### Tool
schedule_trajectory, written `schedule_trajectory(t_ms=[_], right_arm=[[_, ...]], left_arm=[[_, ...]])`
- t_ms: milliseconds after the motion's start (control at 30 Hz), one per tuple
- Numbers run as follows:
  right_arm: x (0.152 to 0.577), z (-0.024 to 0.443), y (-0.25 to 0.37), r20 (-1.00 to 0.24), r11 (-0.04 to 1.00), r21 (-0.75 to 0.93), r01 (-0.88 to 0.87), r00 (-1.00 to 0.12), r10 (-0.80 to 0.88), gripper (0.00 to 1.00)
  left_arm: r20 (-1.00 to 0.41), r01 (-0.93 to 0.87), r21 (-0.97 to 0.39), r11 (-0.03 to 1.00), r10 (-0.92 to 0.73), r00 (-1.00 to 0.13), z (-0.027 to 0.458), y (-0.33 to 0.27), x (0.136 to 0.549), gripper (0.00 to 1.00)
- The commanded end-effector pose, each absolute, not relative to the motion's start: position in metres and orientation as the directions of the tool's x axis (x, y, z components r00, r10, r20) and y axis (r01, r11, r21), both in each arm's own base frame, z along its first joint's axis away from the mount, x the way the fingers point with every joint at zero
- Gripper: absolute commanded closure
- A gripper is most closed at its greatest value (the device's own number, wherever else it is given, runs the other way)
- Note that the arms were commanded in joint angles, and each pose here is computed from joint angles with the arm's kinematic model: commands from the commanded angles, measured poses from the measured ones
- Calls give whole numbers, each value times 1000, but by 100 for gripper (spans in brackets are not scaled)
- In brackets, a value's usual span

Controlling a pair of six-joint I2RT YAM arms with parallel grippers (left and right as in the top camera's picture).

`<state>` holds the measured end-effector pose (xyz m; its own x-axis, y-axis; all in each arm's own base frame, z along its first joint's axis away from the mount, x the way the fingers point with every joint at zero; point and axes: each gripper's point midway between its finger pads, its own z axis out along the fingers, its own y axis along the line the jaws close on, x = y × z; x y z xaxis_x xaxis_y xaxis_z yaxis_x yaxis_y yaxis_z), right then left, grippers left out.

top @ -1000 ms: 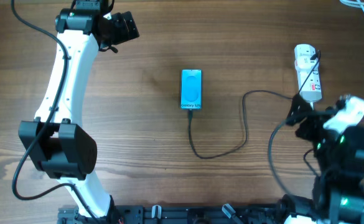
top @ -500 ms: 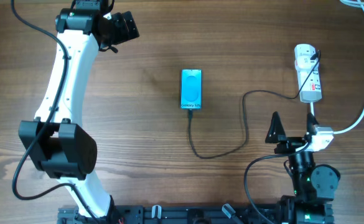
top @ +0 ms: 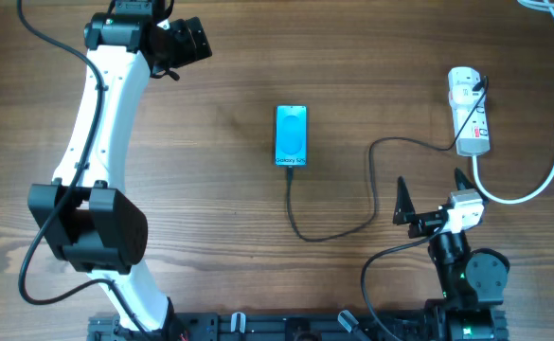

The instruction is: Plug charger to phone and switch on socket

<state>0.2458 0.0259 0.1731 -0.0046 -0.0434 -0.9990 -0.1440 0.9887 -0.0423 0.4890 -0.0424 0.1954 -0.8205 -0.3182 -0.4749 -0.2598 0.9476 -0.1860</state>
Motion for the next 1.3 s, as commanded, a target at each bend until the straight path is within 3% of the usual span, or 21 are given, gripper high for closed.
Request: schedule_trajectory(t_ms=[0,367,1267], right_arm=[[246,176,22,-998,990,-71,-119,11,-70,0],[246,175,17,-1000,996,4,-87,1,4,0],[246,175,17,-1000,996,2,-88,2,3,0]], left_arm=[[-470,-279,-180,943,-332,-818,192,-38,489,0],[-470,-279,-180,943,-332,-818,192,-38,489,0],[-448,-284,-170,944,-331,-831,189,-38,483,0]])
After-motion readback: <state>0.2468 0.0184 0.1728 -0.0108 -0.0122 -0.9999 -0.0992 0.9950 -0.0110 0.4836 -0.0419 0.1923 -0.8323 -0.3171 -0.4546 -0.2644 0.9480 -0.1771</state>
